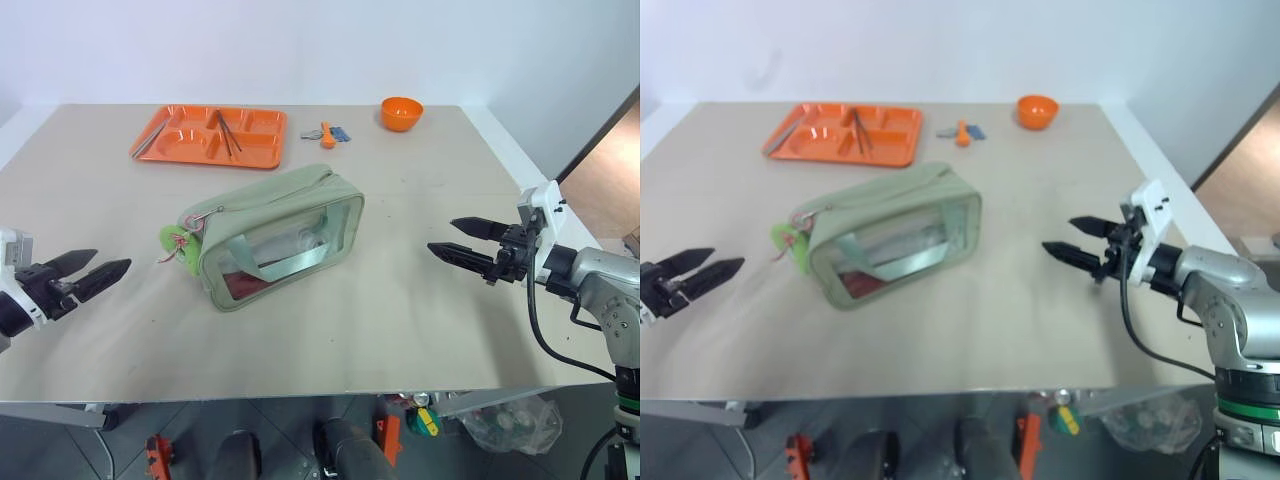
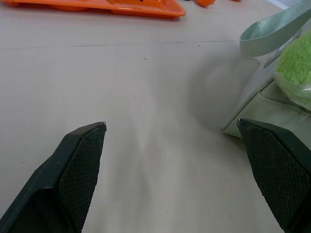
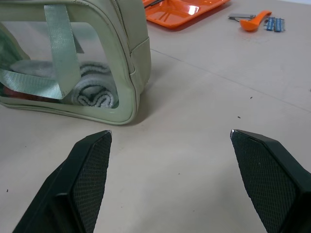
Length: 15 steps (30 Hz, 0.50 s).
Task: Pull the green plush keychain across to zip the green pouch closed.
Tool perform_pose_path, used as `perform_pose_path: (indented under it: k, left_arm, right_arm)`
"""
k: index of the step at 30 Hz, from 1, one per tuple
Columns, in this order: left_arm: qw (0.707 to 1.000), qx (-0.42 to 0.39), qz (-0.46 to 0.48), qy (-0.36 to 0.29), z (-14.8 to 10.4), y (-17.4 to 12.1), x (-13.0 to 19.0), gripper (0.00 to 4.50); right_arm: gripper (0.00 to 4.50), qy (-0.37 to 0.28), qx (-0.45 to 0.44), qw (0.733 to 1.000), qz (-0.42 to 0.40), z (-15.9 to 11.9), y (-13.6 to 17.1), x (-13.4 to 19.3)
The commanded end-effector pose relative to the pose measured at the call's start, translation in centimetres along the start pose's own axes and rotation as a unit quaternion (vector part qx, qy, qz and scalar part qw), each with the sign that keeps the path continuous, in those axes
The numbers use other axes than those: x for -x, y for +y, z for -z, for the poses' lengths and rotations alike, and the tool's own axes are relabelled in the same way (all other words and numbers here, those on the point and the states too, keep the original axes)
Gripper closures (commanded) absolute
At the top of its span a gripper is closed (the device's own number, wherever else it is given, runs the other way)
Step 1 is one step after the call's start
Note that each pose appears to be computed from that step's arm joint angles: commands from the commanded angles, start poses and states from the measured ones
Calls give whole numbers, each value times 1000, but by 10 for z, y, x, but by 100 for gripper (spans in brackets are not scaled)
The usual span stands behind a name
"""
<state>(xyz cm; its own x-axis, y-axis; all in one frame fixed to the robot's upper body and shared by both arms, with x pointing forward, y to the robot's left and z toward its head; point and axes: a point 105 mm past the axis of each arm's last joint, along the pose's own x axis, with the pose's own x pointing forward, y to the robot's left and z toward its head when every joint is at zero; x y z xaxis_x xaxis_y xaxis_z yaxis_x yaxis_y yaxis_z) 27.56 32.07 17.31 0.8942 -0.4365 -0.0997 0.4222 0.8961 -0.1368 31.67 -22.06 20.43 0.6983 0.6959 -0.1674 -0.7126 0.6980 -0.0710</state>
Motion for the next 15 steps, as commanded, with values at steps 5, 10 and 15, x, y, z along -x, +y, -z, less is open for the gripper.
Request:
perform_pose_path:
  k: [5, 10, 15]
  left_arm:
    - [1000, -29, 6, -8, -15, -3, 3, 1]
    - [999, -32, 8, -16, -19, -7, 2, 1]
    - [998, -40, 26, -40, -39, -13, 0, 1]
  right_arm:
    - [46, 1, 59, 998, -24, -20, 9, -8]
    - [46, 0, 68, 997, -29, -25, 10, -11]
    - [46, -12, 102, 994, -47, -43, 12, -15]
